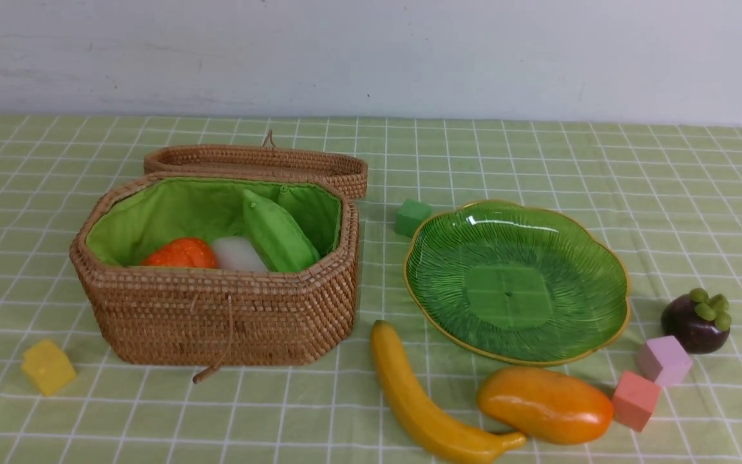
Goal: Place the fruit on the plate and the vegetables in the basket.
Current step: Use the right arm to grab a mangosteen and put it into the right plate
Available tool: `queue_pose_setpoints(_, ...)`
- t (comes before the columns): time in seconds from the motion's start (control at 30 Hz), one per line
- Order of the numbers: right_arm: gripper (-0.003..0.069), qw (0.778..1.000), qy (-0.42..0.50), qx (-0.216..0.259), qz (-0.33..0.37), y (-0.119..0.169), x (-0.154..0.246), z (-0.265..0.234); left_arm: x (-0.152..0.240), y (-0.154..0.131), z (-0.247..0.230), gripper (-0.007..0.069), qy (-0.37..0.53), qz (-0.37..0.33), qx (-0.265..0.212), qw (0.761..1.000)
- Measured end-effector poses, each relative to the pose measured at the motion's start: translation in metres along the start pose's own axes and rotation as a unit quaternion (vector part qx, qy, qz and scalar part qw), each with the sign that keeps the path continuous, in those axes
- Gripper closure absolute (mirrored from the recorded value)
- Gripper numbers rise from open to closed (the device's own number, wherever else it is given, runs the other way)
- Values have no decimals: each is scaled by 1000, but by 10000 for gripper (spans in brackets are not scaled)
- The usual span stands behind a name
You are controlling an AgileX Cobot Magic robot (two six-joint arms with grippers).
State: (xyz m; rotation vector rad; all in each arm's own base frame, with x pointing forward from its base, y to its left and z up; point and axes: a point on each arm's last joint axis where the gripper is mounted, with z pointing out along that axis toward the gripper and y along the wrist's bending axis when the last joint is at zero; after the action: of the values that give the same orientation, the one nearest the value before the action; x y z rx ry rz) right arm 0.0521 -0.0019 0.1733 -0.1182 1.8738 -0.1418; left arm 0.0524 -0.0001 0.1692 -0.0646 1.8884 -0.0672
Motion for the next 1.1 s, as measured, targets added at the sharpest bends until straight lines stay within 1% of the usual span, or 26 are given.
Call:
queue_pose_setpoints(0.1,417,1000,-24,4,1,0,-3,1,0,0,0,608,0,0,0,1000)
queue_pose_setpoints(0.2,417,995,-84,4,52,-1,-13,0,0,0,0,605,0,0,0,1000)
queue_pose_setpoints(0.23,417,987,-120,0,108,-2,-19,-1,0,0,0,605,0,0,0,1000)
queue_pose_setpoints(0.3,417,970,-162,-6,182,-4,-26,-4,0,0,0,603,0,0,0,1000)
queue_pose_setpoints(0.37,417,943,-207,-12,261,-7,-34,-7,0,0,0,599,0,0,0,1000)
queue_pose_setpoints(0.4,417,928,-240,-9,286,-11,-39,-9,0,0,0,597,0,0,0,1000)
queue_pose_setpoints(0.47,417,910,-283,-2,304,-15,-45,-13,0,0,0,596,0,0,0,1000)
queue_pose_setpoints(0.5,417,895,-317,2,314,-18,-50,-17,0,0,0,594,0,0,0,1000)
queue_pose_setpoints(0.57,417,879,-351,3,324,-22,-60,-25,0,0,0,592,0,0,0,1000)
queue_pose_setpoints(0.63,417,863,-386,-6,326,-26,-84,-40,0,0,0,589,0,0,0,1000)
queue_pose_setpoints(0.67,417,854,-407,-13,324,-29,-104,-53,0,0,0,588,0,0,0,1000)
queue_pose_setpoints(0.73,417,847,-421,-27,322,-33,-139,-71,0,0,0,587,0,1,0,1000)
queue_pose_setpoints(0.83,417,863,-397,-51,309,-36,-194,-87,0,0,0,586,0,1,0,1000)
queue_pose_setpoints(0.87,417,875,-378,-55,298,-36,-210,-89,0,0,0,586,0,1,0,1000)
queue_pose_setpoints(0.9,417,903,-324,-60,277,-36,-230,-81,0,0,0,586,0,1,0,1000)
queue_pose_setpoints(0.93,417,912,-308,-62,264,-36,-242,-81,0,0,0,586,0,1,0,1000)
queue_pose_setpoints(1.0,417,950,-211,-61,223,-36,-264,-57,0,0,0,586,0,1,0,1000)
queue_pose_setpoints(1.07,417,966,-143,-59,206,-36,-269,-32,0,0,0,586,0,1,0,1000)
queue_pose_setpoints(1.1,417,974,-91,-58,200,-35,-268,-10,0,0,0,586,0,1,0,1000)
